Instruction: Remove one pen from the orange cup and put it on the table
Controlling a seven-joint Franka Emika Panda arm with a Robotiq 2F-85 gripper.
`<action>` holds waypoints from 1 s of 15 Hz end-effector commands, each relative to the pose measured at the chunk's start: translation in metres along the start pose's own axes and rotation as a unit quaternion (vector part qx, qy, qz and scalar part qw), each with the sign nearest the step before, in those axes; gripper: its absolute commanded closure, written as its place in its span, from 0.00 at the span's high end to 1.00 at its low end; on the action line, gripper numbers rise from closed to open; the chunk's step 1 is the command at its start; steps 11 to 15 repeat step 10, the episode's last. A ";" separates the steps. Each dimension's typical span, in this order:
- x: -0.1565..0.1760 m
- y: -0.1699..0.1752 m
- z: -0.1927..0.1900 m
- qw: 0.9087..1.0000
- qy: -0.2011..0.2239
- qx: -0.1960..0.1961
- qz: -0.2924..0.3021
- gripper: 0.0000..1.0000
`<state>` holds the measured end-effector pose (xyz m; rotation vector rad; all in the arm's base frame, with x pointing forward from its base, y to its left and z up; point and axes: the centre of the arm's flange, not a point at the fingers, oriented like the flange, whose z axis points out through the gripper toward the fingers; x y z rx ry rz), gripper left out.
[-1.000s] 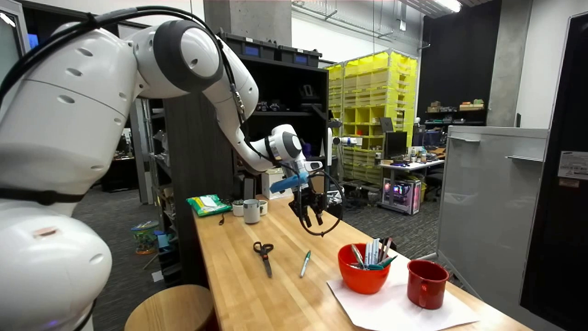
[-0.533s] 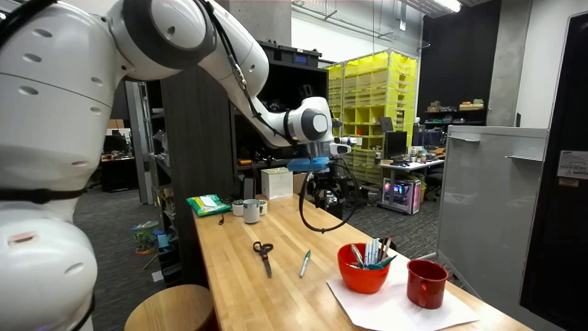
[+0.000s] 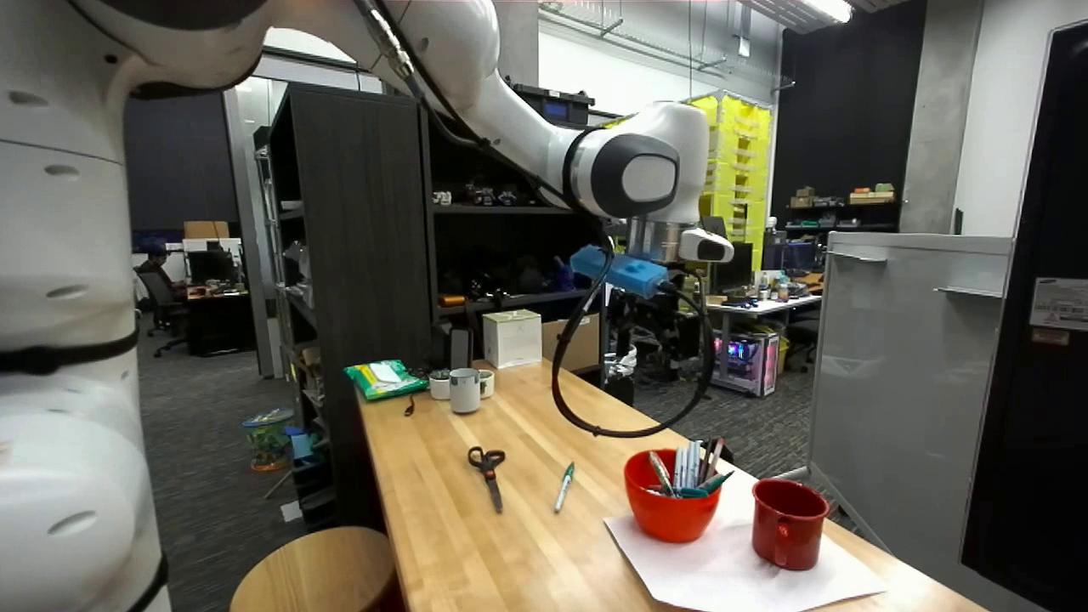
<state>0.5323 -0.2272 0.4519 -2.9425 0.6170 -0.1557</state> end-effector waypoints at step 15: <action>-0.031 0.061 0.002 0.998 -0.029 -0.014 0.061 1.00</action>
